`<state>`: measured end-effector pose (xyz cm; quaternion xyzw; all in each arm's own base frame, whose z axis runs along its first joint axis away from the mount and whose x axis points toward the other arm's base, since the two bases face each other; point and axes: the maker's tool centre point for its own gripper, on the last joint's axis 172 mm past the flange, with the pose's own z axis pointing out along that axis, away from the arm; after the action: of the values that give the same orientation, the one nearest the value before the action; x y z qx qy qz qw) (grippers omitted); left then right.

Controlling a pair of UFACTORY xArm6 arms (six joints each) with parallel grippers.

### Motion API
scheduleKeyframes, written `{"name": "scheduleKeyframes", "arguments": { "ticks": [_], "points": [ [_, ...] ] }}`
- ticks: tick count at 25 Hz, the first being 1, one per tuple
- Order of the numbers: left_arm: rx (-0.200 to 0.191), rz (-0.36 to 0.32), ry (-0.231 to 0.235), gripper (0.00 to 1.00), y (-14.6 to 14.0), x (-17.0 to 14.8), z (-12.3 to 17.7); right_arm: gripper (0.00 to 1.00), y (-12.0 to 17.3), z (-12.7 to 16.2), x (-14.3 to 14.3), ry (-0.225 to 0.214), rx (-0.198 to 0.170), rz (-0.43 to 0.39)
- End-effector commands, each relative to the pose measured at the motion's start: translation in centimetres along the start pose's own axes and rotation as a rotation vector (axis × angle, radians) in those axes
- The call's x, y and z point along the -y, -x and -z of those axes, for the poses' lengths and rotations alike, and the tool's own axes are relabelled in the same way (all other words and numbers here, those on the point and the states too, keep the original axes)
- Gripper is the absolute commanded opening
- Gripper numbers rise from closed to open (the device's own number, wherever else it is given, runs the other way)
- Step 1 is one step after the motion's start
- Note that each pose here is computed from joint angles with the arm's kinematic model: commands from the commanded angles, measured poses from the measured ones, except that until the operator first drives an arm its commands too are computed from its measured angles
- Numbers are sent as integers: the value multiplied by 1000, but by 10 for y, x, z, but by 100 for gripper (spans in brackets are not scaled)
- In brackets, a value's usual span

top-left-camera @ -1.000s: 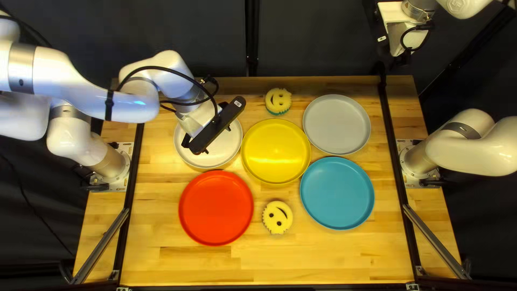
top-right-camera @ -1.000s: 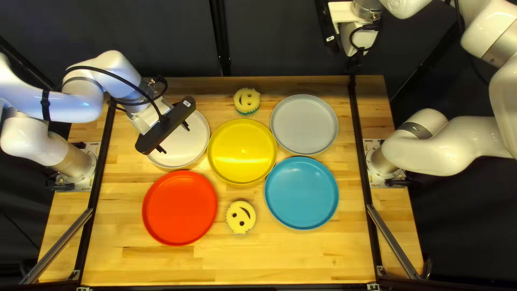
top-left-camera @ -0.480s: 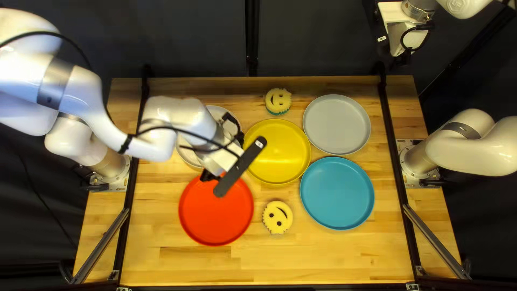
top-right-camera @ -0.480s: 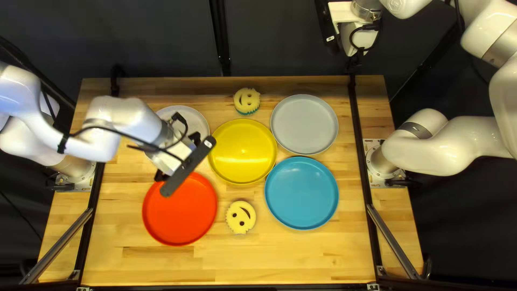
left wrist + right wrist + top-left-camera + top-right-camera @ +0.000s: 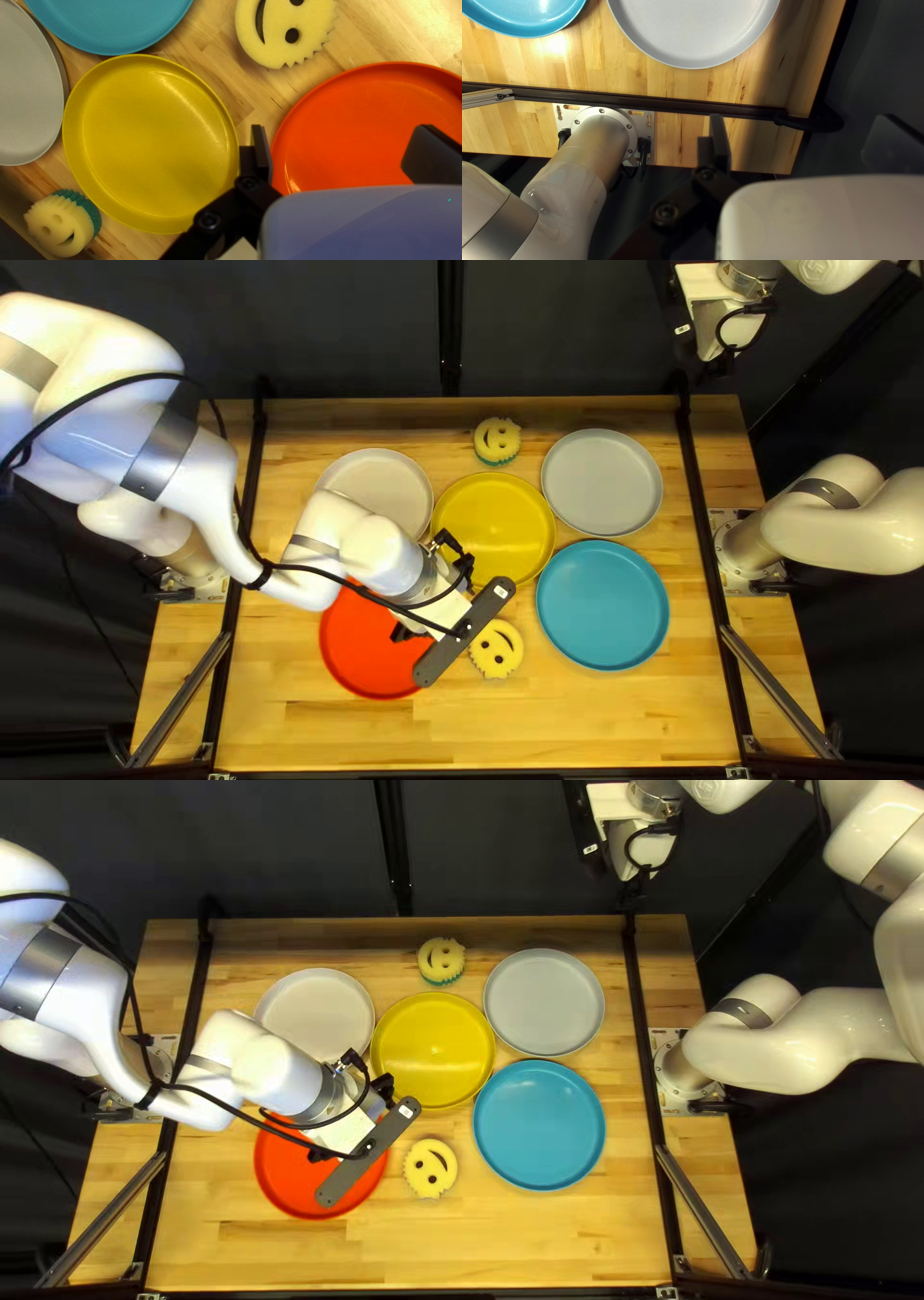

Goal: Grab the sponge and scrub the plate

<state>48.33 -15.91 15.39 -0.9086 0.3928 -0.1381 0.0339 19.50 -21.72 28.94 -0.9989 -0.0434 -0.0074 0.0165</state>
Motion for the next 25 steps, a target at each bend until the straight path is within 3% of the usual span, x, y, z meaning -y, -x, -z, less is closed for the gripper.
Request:
{"name": "scheduleKeyframes", "arguments": {
  "ticks": [1, 8, 14, 19, 25],
  "points": [
    [5, -5, -9, 100, -24, -15, -20, 100, 0, 0, 0, 0, 0, 0],
    [-13, -44, -20, 100, -60, -38, -49, 100, 0, 0, 0, 0, 0, 0],
    [-19, -84, -47, 100, -78, -39, -75, 100, 0, 0, 0, 0, 0, 0],
    [-15, -118, -75, 100, -80, -38, -95, 100, 0, 0, 0, 0, 0, 0],
    [-12, -142, -76, 100, -73, -35, -114, 100, 0, 0, 0, 0, 0, 0]
  ]
}}
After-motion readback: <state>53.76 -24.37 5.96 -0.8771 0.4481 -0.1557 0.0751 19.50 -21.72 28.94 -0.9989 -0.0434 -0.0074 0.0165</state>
